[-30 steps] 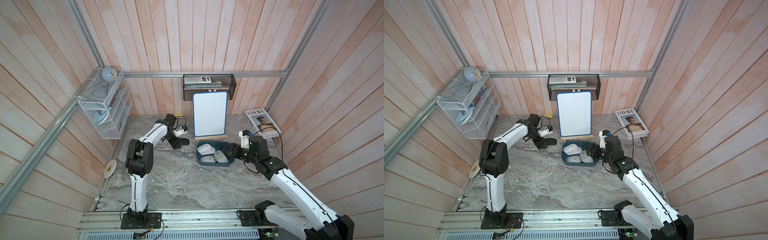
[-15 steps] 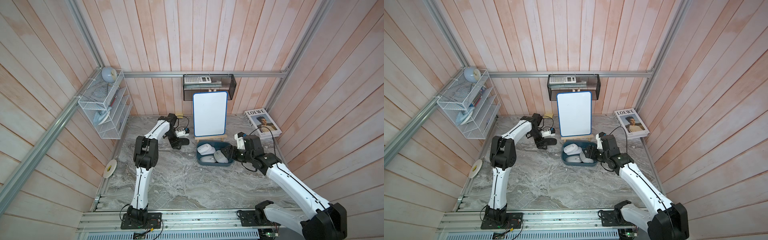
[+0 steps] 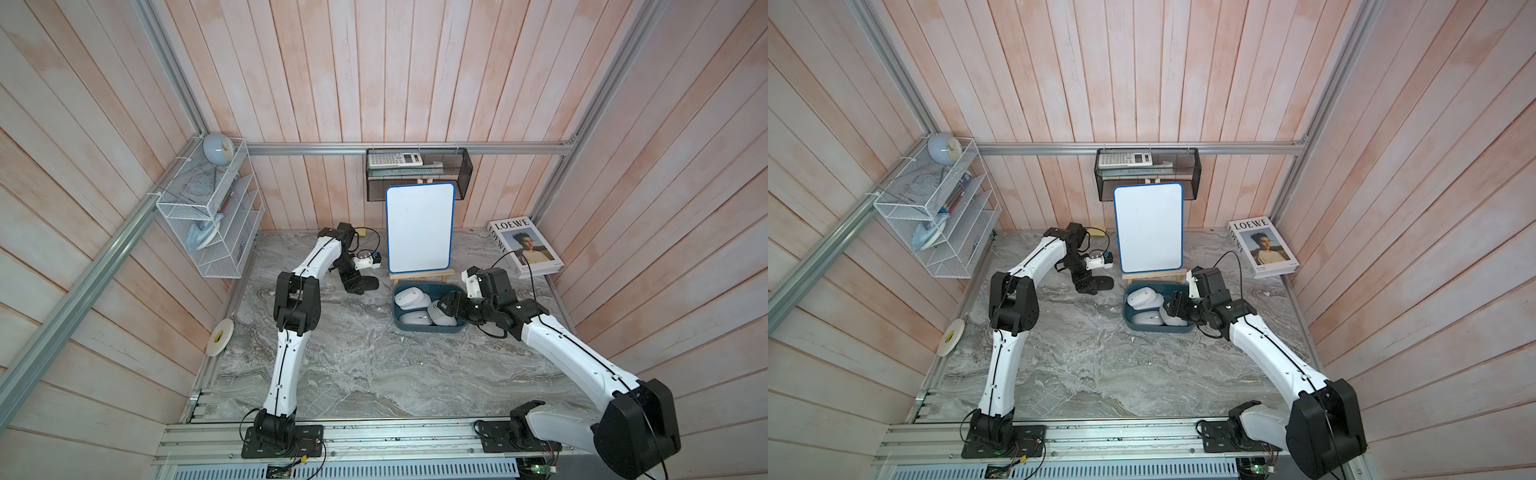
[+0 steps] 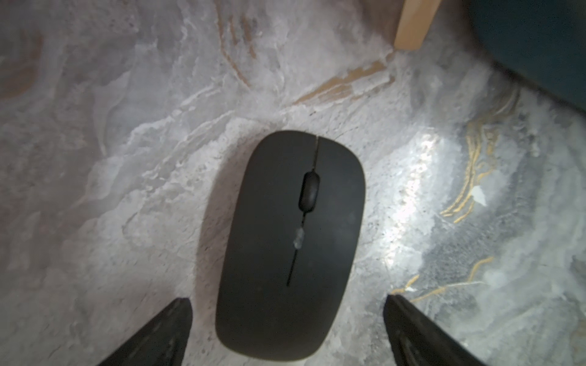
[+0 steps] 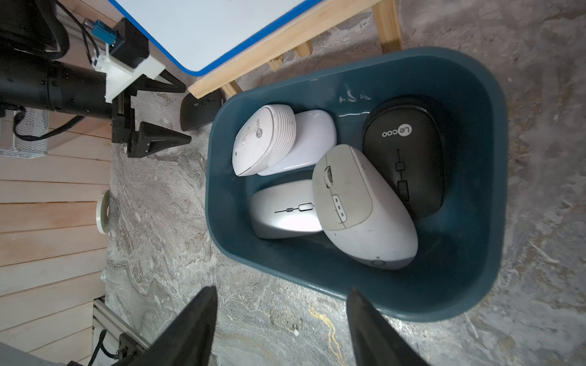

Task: Put the mouse in the storage box
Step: Pick up the mouse from the center of the board.

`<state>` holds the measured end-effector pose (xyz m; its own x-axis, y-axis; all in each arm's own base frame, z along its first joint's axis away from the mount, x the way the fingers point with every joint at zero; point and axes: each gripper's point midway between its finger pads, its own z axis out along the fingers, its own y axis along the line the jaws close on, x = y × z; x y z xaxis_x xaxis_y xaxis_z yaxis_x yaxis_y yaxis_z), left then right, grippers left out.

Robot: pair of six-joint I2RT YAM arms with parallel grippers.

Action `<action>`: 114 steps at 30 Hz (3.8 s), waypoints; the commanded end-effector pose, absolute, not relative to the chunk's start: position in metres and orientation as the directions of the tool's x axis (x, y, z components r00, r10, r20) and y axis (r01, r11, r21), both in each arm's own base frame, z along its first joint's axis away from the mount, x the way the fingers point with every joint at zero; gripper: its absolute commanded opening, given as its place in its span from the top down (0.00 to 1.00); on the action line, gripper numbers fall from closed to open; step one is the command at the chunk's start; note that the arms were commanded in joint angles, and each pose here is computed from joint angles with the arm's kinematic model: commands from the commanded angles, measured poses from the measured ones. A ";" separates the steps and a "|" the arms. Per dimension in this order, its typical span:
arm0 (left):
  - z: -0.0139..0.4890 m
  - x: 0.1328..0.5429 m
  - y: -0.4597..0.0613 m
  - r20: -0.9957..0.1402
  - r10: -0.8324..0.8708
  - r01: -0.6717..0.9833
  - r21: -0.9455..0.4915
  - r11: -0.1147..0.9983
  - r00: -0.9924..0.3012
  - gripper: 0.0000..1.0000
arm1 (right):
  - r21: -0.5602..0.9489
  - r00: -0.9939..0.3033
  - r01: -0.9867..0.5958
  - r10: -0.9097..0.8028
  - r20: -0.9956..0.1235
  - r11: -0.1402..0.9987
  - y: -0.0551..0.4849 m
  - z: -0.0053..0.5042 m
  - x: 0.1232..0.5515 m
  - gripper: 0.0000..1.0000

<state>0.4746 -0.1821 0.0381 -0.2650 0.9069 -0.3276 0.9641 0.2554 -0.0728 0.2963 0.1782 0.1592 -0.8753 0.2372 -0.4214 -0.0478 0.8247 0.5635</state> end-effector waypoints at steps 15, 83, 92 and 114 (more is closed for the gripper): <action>0.011 0.436 -0.208 -0.244 0.915 0.941 -0.186 0.281 -0.322 0.16 | 0.573 -0.859 -0.086 0.230 -0.457 0.815 0.177 0.181 0.301 0.32; 0.206 0.200 -0.233 -0.741 0.474 0.856 -0.265 0.444 -0.476 0.58 | 0.868 -0.926 -0.269 0.138 -0.353 0.417 0.340 0.247 0.222 0.31; 0.209 0.197 -0.231 -0.750 0.461 0.855 -0.266 0.445 -0.474 0.58 | 0.857 -0.931 -0.286 0.087 -0.355 0.429 0.361 0.245 0.209 0.32; 0.201 0.201 -0.232 -0.737 0.465 0.846 -0.273 0.458 -0.490 0.57 | 0.872 -0.944 -0.276 0.060 -0.326 0.404 0.386 0.236 0.206 0.66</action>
